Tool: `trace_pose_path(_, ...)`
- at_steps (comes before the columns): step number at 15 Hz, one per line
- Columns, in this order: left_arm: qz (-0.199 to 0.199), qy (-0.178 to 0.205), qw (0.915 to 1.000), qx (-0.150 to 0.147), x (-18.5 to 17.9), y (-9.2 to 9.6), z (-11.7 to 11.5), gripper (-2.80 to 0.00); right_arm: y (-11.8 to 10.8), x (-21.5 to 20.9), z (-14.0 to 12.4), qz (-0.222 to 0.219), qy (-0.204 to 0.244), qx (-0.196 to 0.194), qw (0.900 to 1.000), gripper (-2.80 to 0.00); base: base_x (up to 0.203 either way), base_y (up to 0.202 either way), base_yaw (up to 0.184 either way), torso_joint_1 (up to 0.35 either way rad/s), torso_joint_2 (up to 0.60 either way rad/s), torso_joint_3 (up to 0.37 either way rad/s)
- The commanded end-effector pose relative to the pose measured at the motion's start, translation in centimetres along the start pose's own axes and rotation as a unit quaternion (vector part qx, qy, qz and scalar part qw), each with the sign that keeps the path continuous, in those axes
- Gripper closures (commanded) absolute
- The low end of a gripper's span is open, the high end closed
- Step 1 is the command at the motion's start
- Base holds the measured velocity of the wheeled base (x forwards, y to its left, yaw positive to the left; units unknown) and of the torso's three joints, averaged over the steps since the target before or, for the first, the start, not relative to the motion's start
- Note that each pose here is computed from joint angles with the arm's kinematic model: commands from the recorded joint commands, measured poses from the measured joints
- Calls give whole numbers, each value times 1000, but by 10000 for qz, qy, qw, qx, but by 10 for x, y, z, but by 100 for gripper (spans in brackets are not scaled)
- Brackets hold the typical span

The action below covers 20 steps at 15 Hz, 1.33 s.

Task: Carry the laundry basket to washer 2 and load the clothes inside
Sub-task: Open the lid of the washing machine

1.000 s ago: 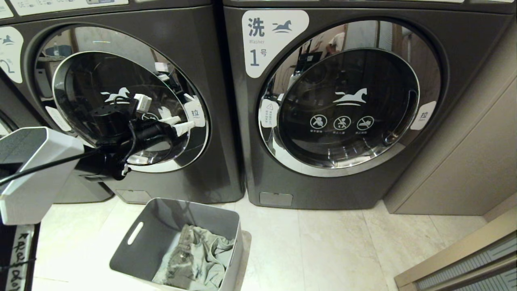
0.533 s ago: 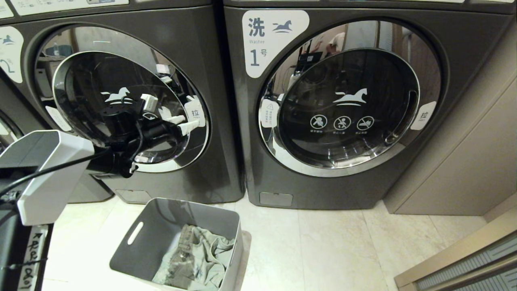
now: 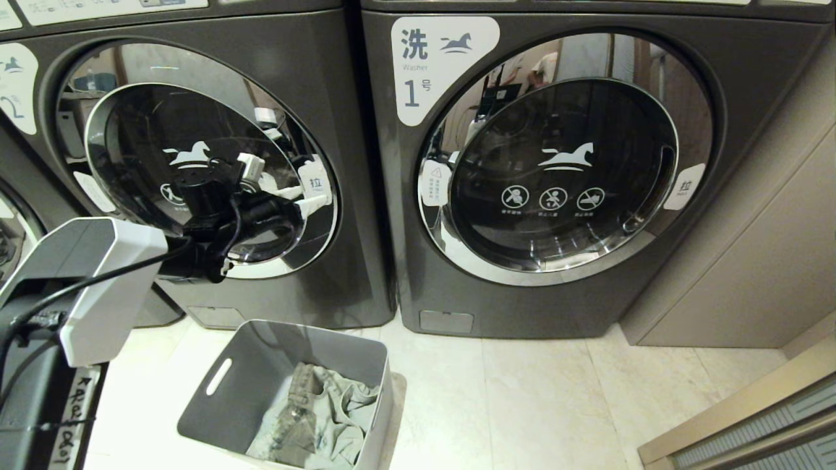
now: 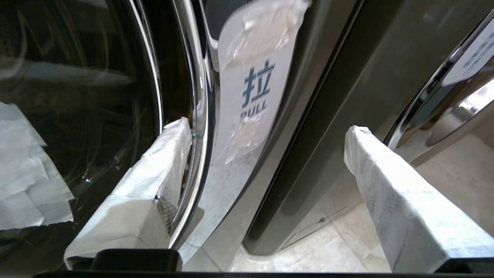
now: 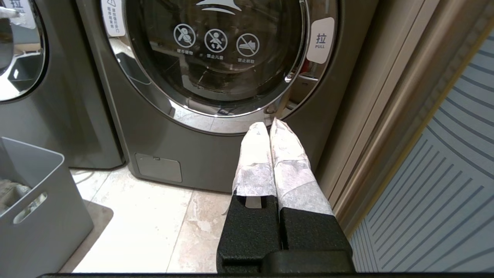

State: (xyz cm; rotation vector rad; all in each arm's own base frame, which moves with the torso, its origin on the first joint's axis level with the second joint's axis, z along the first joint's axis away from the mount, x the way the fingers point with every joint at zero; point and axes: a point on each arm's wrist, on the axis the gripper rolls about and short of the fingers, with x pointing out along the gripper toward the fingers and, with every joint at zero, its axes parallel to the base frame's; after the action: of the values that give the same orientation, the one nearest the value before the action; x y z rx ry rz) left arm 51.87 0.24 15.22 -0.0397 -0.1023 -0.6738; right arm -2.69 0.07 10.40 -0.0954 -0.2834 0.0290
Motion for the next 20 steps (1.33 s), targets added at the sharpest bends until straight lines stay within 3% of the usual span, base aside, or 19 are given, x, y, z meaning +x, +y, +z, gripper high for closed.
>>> trace_pose_path(1,-10,51,10000,77,3,4,-4,-280,1,1,-11,22,196,4,9998,0,0,0,0,0,0,0)
trace_pose_path(6,-59,119,9999,23,8,6,-9,-280,1,1,-11,28,195,6,9998,0,0,0,0,0,0,0)
trace_pose_path(14,-371,111,9993,-8,22,-12,-12,-280,1,1,-11,22,196,4,9998,0,0,0,0,0,0,0)
trace_pose_path(20,-351,155,9993,-15,23,-15,-12,-280,1,1,-11,22,196,4,9998,0,0,0,0,0,0,0)
